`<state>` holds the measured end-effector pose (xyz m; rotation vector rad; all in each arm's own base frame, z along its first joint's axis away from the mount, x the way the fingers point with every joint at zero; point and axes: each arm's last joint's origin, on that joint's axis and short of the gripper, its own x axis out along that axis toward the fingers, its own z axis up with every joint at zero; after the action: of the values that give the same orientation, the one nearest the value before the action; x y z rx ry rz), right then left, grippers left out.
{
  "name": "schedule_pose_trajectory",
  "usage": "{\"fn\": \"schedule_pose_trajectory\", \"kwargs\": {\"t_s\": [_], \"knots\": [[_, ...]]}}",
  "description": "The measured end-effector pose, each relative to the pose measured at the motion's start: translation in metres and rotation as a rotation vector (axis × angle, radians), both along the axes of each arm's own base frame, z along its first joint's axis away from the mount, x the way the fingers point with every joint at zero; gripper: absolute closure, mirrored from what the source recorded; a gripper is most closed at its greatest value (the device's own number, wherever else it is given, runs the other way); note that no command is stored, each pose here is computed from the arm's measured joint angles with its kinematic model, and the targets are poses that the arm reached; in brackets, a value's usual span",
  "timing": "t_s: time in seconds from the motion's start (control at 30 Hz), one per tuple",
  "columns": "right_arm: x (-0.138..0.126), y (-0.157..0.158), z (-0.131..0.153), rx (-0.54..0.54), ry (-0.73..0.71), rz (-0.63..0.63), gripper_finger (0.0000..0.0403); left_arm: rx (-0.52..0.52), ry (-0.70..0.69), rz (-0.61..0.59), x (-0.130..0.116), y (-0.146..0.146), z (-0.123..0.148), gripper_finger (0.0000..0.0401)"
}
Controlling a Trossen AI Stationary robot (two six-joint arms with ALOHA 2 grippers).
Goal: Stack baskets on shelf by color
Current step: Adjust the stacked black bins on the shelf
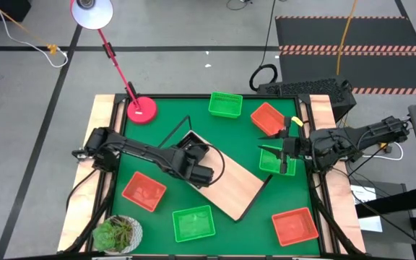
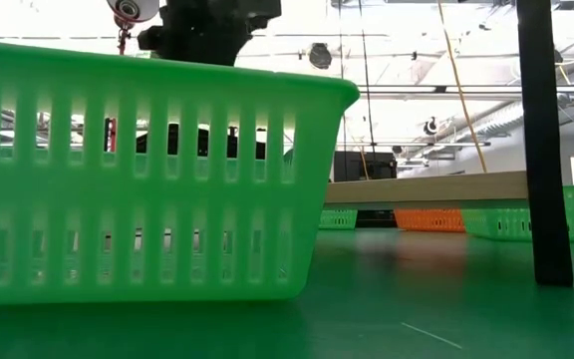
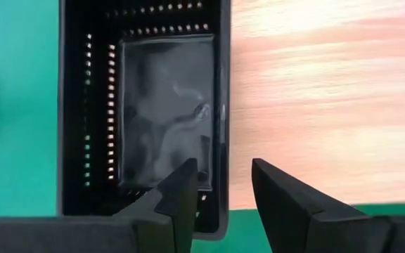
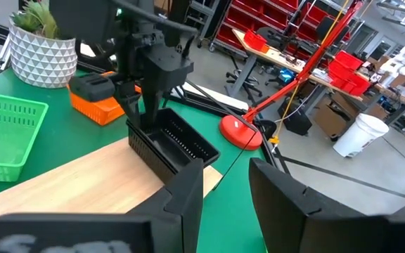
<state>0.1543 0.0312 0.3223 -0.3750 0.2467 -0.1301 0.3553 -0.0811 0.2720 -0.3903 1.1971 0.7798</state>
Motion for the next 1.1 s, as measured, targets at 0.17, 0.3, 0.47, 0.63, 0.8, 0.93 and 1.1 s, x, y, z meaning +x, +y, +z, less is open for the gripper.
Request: {"fn": "schedule_pose_trajectory", "kwargs": {"t_s": [0.17, 0.3, 0.47, 0.63, 0.8, 0.93, 1.1], "knots": [[0.012, 0.004, -0.002, 0.056, -0.014, 0.024, 0.0294, 0.063, -0.084, -0.095, -0.010, -0.009, 0.028, 0.0263], [0.037, 0.008, -0.011, 0.091, 0.010, 0.097, 0.0294, 0.233, -0.166, -0.166, -0.026, -0.016, 0.052, 0.0263], [0.078, 0.008, -0.037, 0.129, 0.086, 0.167, 0.0311, 0.402, -0.253, -0.217, -0.046, -0.025, 0.076, 0.0263], [0.114, -0.001, -0.067, 0.189, 0.139, 0.211, 0.0342, 0.462, -0.281, -0.251, -0.057, -0.034, 0.083, 0.0263], [0.138, -0.019, -0.094, 0.224, 0.180, 0.205, 0.0378, 0.508, -0.249, -0.296, -0.059, -0.036, 0.083, 0.0263], [0.153, -0.034, -0.115, 0.230, 0.193, 0.151, 0.0400, 0.522, -0.237, -0.299, -0.058, -0.033, 0.083, 0.0263], [0.164, -0.048, -0.135, 0.255, 0.212, 0.156, 0.0400, 0.526, -0.235, -0.302, -0.058, -0.034, 0.083, 0.0263]]}}
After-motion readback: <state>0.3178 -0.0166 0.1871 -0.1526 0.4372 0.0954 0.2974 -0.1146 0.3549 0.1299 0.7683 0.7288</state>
